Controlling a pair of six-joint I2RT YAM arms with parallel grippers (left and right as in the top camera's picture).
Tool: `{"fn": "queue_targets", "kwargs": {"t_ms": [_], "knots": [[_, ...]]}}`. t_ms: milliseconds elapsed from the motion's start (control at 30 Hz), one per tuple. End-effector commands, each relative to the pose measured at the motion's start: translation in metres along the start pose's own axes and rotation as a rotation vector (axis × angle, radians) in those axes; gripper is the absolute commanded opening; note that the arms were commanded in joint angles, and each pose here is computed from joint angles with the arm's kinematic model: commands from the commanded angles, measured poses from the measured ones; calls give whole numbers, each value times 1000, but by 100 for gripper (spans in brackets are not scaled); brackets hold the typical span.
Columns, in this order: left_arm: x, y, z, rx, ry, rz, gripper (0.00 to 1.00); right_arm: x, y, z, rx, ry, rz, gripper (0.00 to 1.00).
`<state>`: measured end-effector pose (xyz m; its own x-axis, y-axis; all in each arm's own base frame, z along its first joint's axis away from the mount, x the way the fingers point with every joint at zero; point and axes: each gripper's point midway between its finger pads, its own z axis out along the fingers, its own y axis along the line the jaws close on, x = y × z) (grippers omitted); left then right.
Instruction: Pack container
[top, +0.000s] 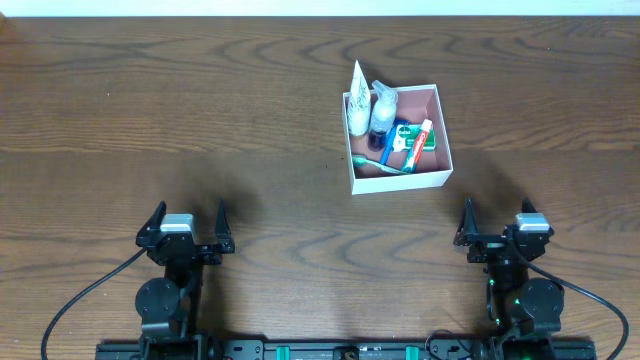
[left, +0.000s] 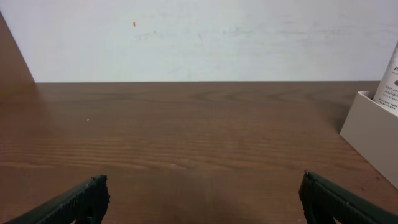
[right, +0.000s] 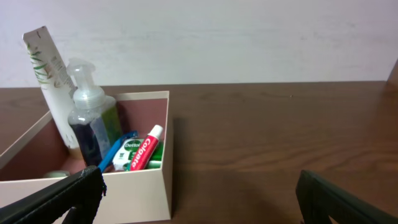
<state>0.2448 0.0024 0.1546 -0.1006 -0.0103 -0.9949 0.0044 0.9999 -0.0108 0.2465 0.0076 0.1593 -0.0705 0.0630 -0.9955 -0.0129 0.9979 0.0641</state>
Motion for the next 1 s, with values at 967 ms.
{"fn": "queue_targets", "kwargs": {"t_ms": [967], "knots": [[15,-2,1,12,43,13,98,3,9,-1,-57,3,-165,99]]}}
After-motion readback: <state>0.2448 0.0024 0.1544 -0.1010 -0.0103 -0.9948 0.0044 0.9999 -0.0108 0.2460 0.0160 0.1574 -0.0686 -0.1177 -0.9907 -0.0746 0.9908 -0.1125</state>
